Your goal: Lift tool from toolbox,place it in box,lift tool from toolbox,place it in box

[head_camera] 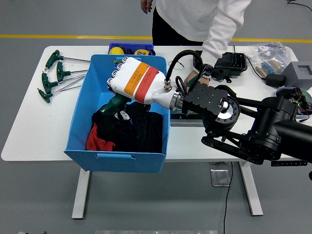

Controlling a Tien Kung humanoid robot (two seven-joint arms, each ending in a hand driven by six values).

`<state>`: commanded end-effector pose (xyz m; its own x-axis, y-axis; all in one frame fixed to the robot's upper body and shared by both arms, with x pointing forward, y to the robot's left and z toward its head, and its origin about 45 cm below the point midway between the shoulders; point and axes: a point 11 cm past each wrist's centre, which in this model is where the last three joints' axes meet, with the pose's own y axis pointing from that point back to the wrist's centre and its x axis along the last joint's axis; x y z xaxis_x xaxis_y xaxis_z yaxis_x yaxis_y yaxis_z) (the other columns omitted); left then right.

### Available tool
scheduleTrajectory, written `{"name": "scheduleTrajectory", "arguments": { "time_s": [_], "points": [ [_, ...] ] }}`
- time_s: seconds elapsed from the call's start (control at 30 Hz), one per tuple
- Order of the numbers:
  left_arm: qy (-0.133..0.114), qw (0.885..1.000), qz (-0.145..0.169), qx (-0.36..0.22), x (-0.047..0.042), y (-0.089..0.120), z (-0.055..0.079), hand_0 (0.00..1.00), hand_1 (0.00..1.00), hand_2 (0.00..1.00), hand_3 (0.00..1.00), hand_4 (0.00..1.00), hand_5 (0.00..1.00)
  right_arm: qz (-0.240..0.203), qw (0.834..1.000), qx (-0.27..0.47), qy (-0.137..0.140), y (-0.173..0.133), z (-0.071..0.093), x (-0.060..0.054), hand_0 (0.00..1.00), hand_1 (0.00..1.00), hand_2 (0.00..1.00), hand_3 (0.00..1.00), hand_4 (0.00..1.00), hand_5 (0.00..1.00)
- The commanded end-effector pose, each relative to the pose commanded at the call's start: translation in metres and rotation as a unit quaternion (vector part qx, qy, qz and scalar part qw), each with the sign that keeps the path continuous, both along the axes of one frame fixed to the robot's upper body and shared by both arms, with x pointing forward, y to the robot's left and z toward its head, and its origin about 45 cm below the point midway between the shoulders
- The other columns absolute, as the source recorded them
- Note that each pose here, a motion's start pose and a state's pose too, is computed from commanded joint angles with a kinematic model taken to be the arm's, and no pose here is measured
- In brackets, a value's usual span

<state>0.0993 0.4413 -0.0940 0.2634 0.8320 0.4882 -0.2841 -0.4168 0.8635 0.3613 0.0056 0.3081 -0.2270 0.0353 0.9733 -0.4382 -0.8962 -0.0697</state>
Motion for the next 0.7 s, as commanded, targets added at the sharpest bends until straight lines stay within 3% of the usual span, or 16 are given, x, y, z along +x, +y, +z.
{"name": "scheduleTrajectory", "arguments": {
  "time_s": [0.1,0.13,0.3,0.33,0.7],
  "points": [
    [-0.001,1.000,0.001,0.001,0.0008,0.0008,0.0005,0.751,0.717,0.703,0.668,0.687,0.631,-0.002,1.000,-0.013,0.001,-0.0001,-0.0034,0.0016,0.379,0.233,0.338,0.415,0.857,0.535],
    [-0.001,1.000,0.001,0.001,0.0010,0.0010,0.0006,0.747,0.714,0.702,0.666,0.684,0.627,-0.002,1.000,-0.016,0.002,0.0000,-0.0041,0.0018,0.509,0.431,0.523,0.501,0.868,0.520],
    [-0.001,1.000,0.000,0.003,0.0016,0.0017,0.0010,0.747,0.714,0.702,0.666,0.684,0.627,0.002,1.000,-0.022,0.000,0.0032,-0.0034,0.0020,0.509,0.431,0.523,0.501,0.868,0.520],
    [0.000,1.000,0.000,0.003,0.0015,0.0017,0.0010,0.747,0.712,0.703,0.666,0.684,0.630,0.004,1.000,-0.022,-0.001,0.0045,-0.0023,0.0018,0.551,0.498,0.580,0.529,0.875,0.523],
    [0.002,1.000,0.000,0.003,0.0001,0.0023,0.0009,0.746,0.711,0.700,0.665,0.681,0.626,0.006,1.000,-0.014,-0.009,0.0081,0.0043,0.0033,0.584,0.516,0.596,0.534,0.881,0.517]
  ]
}}
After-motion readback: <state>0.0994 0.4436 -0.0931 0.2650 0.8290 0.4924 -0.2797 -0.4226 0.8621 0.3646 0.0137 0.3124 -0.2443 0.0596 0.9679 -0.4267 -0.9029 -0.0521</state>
